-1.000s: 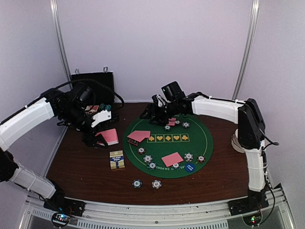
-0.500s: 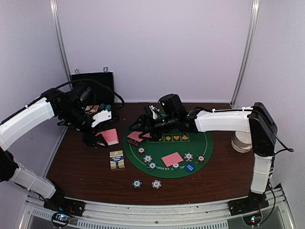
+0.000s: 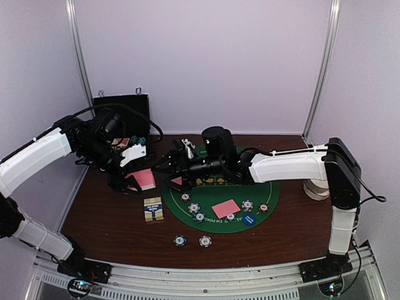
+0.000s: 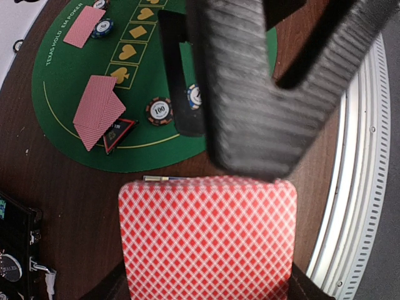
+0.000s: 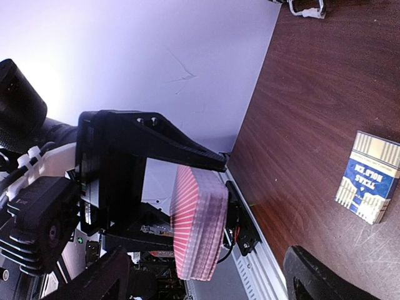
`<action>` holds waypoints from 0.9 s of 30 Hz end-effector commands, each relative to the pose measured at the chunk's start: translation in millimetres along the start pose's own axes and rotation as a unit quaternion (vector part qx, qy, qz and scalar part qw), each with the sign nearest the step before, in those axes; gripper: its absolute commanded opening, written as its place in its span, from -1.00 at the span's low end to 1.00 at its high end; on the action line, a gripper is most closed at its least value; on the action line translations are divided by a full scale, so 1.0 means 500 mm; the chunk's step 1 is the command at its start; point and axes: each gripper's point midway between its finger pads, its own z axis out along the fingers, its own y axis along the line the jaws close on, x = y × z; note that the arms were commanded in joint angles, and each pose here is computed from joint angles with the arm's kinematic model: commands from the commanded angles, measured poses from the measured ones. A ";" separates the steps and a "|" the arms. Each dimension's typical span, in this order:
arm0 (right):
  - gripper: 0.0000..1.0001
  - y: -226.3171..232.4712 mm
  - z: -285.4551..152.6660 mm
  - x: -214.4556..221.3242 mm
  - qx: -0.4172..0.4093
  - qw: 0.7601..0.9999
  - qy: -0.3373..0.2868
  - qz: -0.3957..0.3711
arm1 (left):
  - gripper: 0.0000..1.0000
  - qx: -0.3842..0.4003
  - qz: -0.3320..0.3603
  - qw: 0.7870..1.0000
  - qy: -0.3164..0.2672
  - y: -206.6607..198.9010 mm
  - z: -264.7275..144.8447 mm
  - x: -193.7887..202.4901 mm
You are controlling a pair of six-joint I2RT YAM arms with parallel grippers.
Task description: Distribute texas hold em gaming equipment
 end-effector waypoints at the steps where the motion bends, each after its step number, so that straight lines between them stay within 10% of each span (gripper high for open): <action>1: 0.78 0.048 0.021 0.004 -0.038 0.999 0.013 -0.013 | -1.00 -0.009 0.007 0.999 -0.033 0.011 -0.018 -0.036; 27: 0.56 0.027 0.128 0.032 -0.036 0.996 0.075 0.011 | -1.00 -0.011 0.011 0.999 -0.041 0.011 -0.026 -0.045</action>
